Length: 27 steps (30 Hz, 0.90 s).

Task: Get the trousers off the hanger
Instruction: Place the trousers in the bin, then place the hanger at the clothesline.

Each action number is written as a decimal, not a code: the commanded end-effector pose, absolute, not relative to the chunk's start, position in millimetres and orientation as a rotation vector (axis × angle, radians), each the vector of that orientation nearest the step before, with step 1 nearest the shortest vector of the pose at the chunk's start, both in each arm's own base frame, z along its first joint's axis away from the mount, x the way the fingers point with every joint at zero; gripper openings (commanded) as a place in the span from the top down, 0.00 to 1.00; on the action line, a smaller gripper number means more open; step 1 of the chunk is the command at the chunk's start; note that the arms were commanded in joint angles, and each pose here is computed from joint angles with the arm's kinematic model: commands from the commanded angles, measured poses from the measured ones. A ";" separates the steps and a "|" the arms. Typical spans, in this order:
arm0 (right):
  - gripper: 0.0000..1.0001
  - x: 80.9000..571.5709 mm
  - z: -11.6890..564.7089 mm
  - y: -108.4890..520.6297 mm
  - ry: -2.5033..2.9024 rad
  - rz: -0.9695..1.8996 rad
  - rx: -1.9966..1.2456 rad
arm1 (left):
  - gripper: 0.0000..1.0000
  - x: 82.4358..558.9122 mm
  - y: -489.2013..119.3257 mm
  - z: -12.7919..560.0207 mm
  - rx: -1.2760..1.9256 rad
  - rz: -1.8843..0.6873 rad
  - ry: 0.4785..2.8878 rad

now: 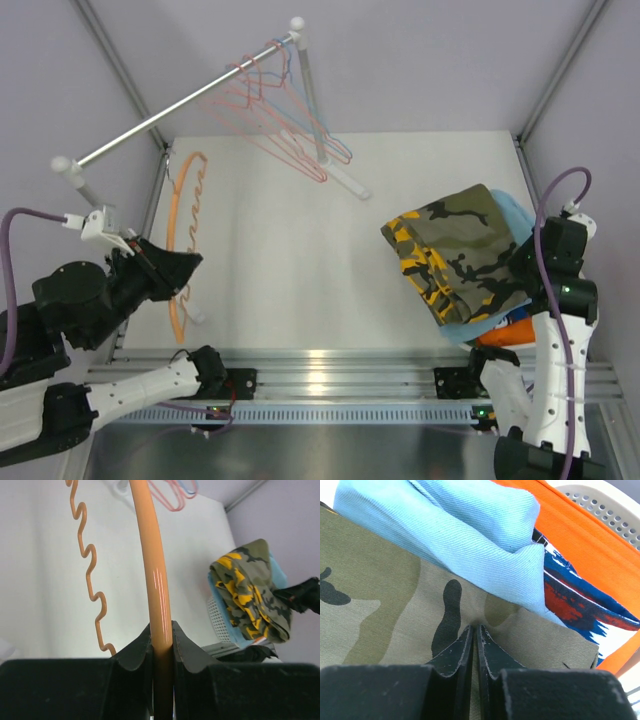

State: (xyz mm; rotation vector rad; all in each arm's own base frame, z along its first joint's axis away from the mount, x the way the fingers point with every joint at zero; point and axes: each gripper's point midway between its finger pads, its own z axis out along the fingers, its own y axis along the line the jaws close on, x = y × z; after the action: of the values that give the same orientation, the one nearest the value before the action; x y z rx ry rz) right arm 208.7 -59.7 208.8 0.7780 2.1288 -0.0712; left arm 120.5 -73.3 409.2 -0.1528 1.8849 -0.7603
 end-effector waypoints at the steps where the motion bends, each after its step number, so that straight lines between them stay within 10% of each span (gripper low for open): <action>1: 0.93 206.8 205.5 -66.0 2.123 -0.099 0.802 | 1.00 135.9 -47.3 402.5 -0.342 -0.608 1.876; 27: 0.91 222.2 209.9 -62.1 2.094 -0.040 0.787 | 1.00 284.2 -117.3 397.2 -0.656 -0.251 1.733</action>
State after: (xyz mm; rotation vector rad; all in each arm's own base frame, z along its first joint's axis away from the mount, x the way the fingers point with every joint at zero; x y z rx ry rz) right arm 216.5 -58.0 208.3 0.7655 2.1096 -0.0446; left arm 256.6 -111.6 373.4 -0.5880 1.8127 -0.1531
